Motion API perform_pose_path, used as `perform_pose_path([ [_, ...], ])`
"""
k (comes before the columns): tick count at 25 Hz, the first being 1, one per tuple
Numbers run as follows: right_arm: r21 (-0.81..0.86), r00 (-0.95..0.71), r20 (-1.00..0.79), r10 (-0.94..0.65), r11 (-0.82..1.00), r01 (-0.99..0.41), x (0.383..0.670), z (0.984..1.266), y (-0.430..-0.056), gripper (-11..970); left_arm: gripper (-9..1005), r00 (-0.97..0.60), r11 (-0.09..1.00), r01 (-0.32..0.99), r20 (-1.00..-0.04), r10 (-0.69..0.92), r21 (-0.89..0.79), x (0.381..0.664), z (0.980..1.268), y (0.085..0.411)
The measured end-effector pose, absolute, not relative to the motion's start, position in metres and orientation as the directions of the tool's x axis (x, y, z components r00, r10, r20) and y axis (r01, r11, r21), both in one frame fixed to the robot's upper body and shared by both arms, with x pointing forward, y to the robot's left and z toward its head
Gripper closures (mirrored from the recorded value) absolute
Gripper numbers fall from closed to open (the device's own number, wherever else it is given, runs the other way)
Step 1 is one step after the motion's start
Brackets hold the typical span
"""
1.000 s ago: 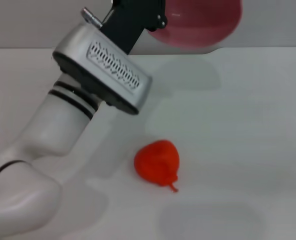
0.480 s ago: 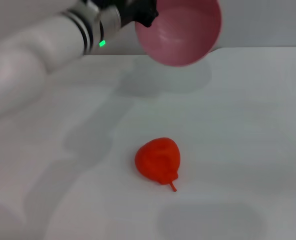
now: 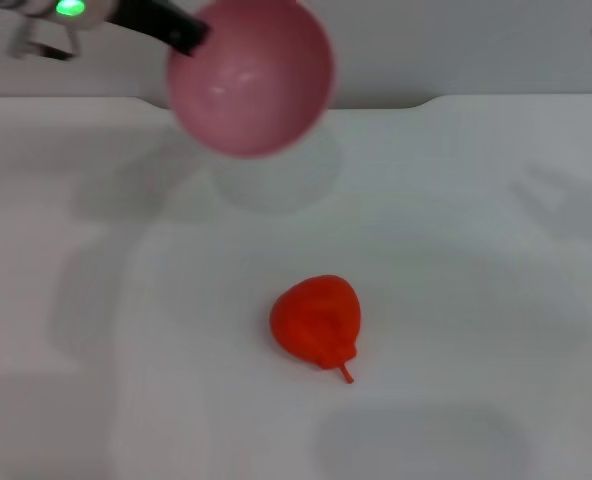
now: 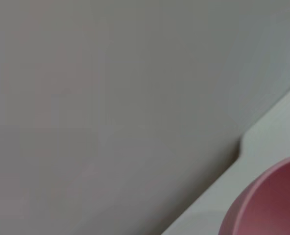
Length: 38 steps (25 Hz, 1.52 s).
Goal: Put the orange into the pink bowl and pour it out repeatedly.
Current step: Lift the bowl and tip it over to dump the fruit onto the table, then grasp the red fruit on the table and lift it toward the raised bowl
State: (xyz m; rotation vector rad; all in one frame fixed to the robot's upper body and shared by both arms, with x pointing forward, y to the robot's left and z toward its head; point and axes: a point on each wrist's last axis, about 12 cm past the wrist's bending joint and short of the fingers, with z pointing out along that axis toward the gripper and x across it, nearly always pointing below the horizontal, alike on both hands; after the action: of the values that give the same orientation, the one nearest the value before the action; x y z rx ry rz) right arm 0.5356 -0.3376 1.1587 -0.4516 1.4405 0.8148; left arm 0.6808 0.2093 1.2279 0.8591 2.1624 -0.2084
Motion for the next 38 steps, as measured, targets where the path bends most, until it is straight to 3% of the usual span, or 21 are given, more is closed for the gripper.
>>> perform_pose_path([
  [5,0.236,-0.337,-0.941,-0.018,0.680,-0.694,0.542,1.179,-0.328,507,961,-0.533,0.822,0.560,-0.714,0.454,0.105,0.681,1.233,0.253],
  [10,0.278,-0.504,-0.857,-0.107,0.728,-0.627,0.567,1.190,-0.308,506,961,-0.554,0.830,0.550,-0.700,0.451,0.099,0.676,1.229,0.263],
  [13,0.285,-0.510,-0.831,-0.224,0.616,-0.735,0.586,1.179,-0.253,505,961,-0.557,0.825,0.556,-0.693,0.459,0.100,0.675,1.226,0.264],
  [23,0.237,-0.453,-0.772,-0.445,0.460,-0.856,0.590,1.154,-0.171,503,961,-0.551,0.816,0.566,-0.685,0.477,0.113,0.674,1.224,0.262],
  [28,0.203,-0.427,-0.755,-0.498,0.441,-0.874,0.585,1.136,-0.150,356,961,-0.543,0.802,0.584,-0.674,0.501,0.126,0.673,1.221,0.257],
  [38,0.213,-0.447,-0.731,-0.516,0.449,-0.868,0.580,1.118,-0.140,357,961,-0.535,0.791,0.597,-0.667,0.518,0.135,0.672,1.217,0.253],
])
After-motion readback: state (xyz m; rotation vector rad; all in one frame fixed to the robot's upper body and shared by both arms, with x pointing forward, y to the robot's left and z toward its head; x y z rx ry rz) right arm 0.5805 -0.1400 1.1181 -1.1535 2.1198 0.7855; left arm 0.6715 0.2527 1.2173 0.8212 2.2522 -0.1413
